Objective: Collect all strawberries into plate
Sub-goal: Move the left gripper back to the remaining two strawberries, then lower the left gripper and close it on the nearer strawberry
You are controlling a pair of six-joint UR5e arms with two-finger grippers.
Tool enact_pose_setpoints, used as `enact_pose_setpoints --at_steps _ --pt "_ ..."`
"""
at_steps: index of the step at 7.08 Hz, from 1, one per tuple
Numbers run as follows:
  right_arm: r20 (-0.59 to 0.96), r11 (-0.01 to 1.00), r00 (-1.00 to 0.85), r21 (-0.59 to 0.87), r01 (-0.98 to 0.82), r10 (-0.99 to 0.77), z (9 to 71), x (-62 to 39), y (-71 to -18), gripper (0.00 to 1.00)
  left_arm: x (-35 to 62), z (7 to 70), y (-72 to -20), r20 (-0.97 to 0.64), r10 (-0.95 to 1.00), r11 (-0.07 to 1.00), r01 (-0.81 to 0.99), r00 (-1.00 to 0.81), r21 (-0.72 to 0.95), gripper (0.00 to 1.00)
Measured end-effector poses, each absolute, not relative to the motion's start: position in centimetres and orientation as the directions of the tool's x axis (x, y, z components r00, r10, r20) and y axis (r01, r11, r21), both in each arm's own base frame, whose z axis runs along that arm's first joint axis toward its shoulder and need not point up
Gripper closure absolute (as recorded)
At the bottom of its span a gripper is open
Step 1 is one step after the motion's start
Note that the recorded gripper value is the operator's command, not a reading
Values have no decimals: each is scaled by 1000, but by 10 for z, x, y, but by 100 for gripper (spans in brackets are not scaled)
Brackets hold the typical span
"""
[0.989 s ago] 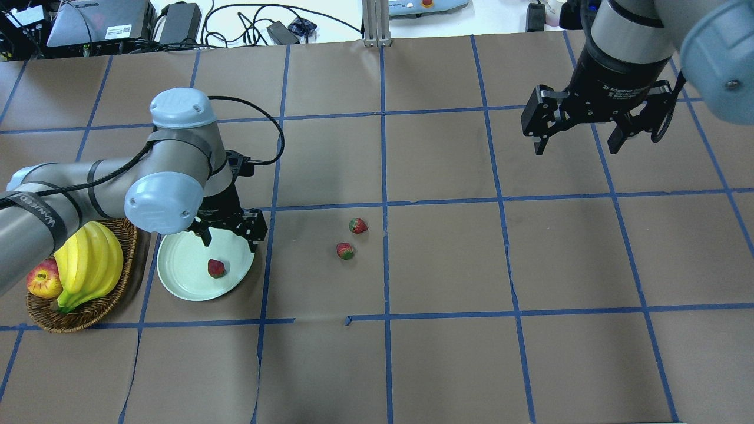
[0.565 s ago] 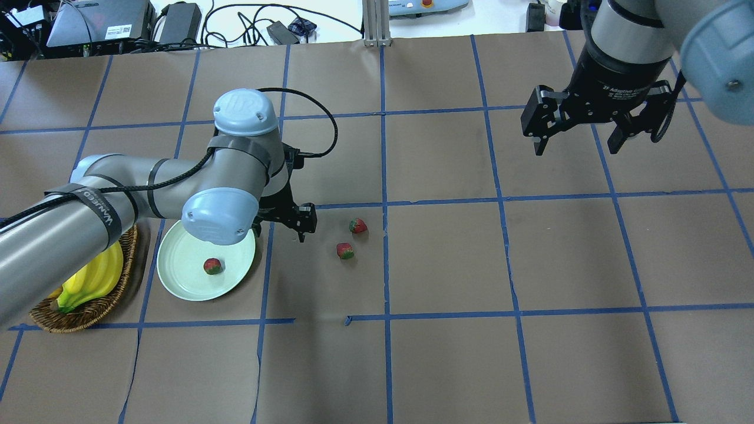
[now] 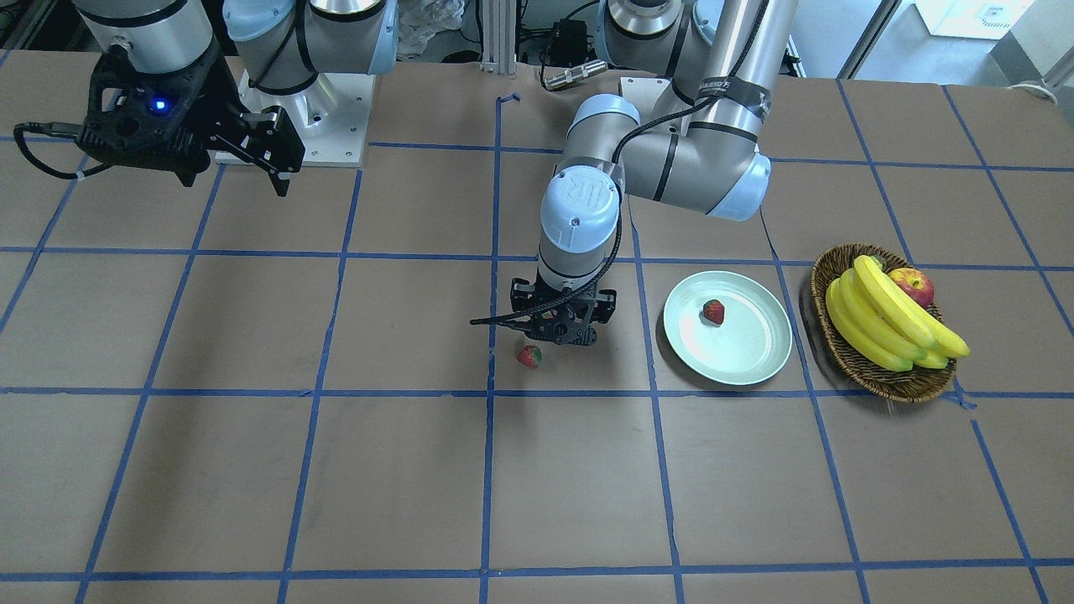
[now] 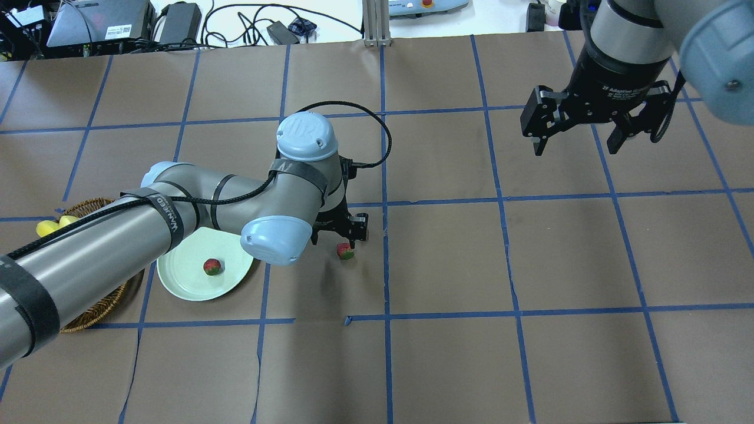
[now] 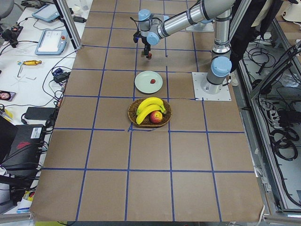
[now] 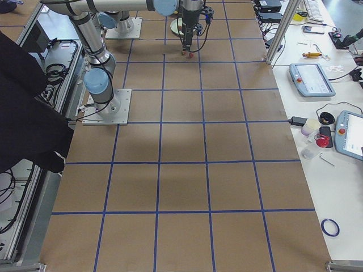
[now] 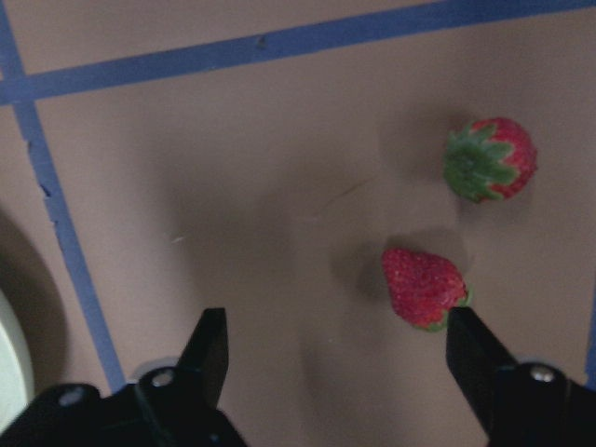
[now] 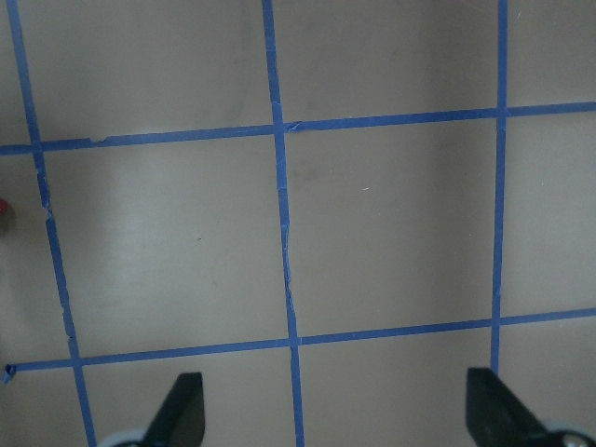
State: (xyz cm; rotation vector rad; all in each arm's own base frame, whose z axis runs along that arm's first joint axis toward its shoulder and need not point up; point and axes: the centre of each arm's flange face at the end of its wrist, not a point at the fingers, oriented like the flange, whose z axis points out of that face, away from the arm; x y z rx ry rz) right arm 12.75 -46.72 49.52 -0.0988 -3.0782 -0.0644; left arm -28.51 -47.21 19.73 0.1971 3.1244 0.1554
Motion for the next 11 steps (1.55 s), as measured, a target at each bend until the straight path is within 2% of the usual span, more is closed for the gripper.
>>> enact_pose_setpoints --at_steps 2,3,4,7,8,11 --pt "62 997 -996 40 66 64 495 128 -467 0 -291 186 -472 13 129 986 130 -991 108 28" --pt "62 997 -996 40 67 64 495 127 -467 0 -291 183 -472 15 132 985 133 -991 113 38" --pt "62 997 -996 40 68 66 495 127 -467 0 -291 180 -472 15 133 984 133 -991 118 55" --pt "62 997 -996 40 69 66 495 126 -468 0 -291 176 -472 13 135 983 135 -991 127 93" --pt "62 997 -996 39 68 66 495 126 -468 0 -291 176 -472 13 136 982 137 -991 127 96" --pt "62 997 -996 39 68 65 495 126 -468 0 -287 197 -478 4 162 982 162 -987 98 95"
